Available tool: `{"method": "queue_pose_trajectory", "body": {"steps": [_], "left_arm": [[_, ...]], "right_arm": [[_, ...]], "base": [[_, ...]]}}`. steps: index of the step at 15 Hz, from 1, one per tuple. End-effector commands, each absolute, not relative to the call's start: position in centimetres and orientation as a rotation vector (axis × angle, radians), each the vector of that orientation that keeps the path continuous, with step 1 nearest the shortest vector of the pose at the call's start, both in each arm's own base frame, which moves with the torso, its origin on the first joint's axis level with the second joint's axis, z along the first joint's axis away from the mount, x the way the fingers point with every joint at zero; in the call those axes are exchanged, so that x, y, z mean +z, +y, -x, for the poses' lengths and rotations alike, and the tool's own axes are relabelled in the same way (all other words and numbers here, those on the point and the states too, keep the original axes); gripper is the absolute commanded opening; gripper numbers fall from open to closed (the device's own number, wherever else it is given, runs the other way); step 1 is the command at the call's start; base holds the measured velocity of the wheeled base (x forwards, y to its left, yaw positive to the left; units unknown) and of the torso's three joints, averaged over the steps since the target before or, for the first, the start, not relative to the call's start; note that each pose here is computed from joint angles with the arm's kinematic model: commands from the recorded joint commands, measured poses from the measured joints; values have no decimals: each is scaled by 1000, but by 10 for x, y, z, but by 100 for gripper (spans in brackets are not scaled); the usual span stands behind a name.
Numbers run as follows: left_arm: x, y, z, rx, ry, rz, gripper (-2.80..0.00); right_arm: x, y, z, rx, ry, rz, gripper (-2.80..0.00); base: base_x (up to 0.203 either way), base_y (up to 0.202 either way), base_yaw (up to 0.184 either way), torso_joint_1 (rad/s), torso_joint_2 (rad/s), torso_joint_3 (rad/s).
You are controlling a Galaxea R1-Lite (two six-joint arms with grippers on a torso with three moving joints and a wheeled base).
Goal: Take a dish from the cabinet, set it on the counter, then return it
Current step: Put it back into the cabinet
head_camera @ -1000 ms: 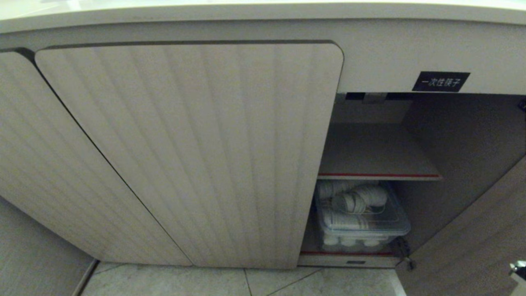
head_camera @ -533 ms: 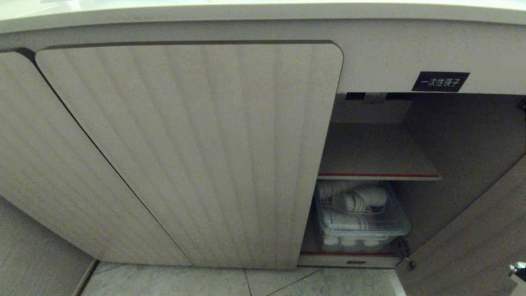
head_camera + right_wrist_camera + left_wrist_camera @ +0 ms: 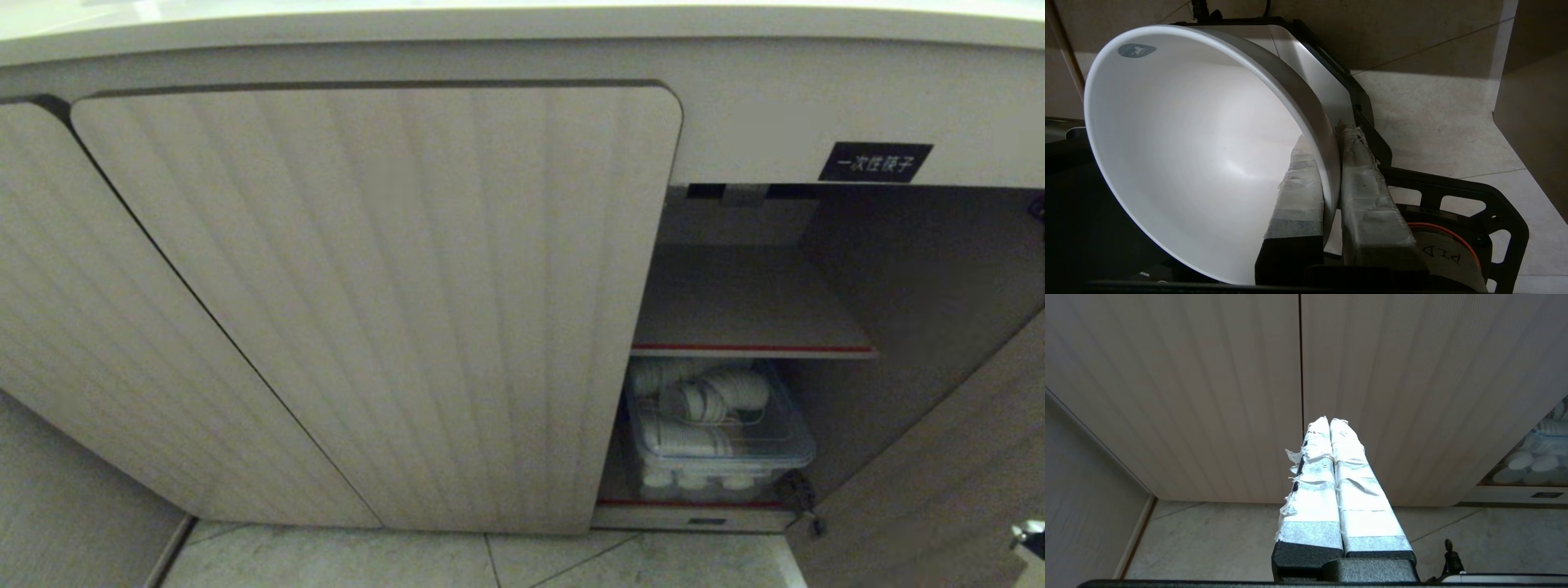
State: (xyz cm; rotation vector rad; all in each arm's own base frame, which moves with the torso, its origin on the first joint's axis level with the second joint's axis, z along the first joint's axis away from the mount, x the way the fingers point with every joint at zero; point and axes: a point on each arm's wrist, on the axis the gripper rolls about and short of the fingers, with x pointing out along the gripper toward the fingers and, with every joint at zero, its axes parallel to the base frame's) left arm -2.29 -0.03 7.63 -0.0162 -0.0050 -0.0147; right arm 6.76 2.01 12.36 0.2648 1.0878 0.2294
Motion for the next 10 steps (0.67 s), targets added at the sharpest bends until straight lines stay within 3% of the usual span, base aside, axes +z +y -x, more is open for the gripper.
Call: {"method": "queue_pose_trajectory", "body": {"steps": [1,10], "left_arm": [[76,0,23,-15,-6,17,-280],[76,0,23,-15,-6,17,-280]], "right_arm": [[124,20,-68,224,1090,-265,-280],[128,20,-73,198,1057,-268,-280]], "base": [[0,0,0,0,0,0],[0,0,0,0,0,0]]}}
